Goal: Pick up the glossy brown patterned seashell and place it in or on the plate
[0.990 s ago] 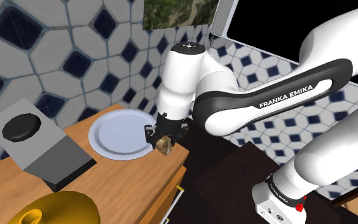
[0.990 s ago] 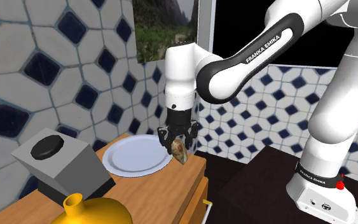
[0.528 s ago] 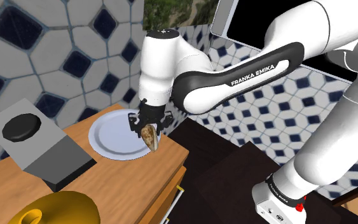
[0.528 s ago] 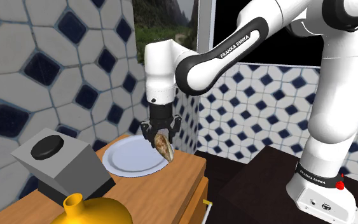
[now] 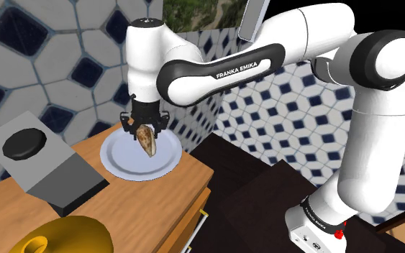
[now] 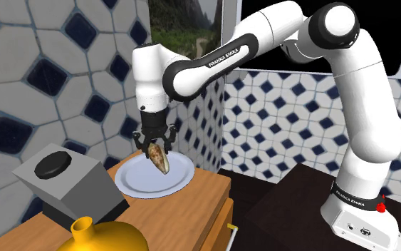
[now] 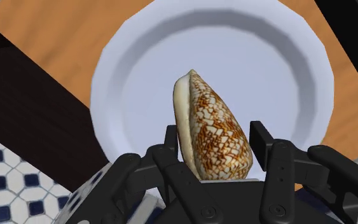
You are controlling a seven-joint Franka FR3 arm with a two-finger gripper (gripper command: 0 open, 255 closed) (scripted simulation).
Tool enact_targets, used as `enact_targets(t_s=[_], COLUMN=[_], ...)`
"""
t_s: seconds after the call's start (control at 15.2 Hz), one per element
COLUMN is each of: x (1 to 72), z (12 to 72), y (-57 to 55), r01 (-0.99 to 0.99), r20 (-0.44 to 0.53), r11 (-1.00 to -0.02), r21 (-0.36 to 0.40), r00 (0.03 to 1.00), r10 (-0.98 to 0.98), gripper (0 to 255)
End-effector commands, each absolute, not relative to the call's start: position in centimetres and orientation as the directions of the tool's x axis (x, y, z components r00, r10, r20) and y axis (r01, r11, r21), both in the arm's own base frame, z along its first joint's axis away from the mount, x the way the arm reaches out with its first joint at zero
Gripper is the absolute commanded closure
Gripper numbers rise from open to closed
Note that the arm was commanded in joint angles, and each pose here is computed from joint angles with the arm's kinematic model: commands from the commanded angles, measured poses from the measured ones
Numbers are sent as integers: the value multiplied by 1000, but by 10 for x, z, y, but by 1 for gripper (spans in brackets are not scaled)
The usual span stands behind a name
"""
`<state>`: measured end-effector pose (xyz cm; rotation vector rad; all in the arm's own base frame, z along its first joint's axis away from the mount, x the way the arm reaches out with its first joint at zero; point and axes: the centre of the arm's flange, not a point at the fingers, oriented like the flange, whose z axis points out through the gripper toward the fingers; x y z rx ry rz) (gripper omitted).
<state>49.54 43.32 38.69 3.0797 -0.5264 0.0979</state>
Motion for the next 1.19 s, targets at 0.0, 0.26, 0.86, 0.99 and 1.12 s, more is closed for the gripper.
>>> enact_targets(t_s=[0.0, 0.26, 0.86, 0.99, 1.12], x=[501, 501, 501, 501, 501], z=[376, 355, 318, 318, 318], y=[436, 436, 436, 436, 436], r01=[-332, -332, -332, -332, -332], r20=[66, 66, 66, 66, 66], r11=[-943, -943, -943, -943, -943], r21=[6, 6, 6, 6, 6], r00=[941, 941, 941, 941, 941], r10=[-331, -331, -331, -331, -331], gripper=[255, 255, 255, 255, 255])
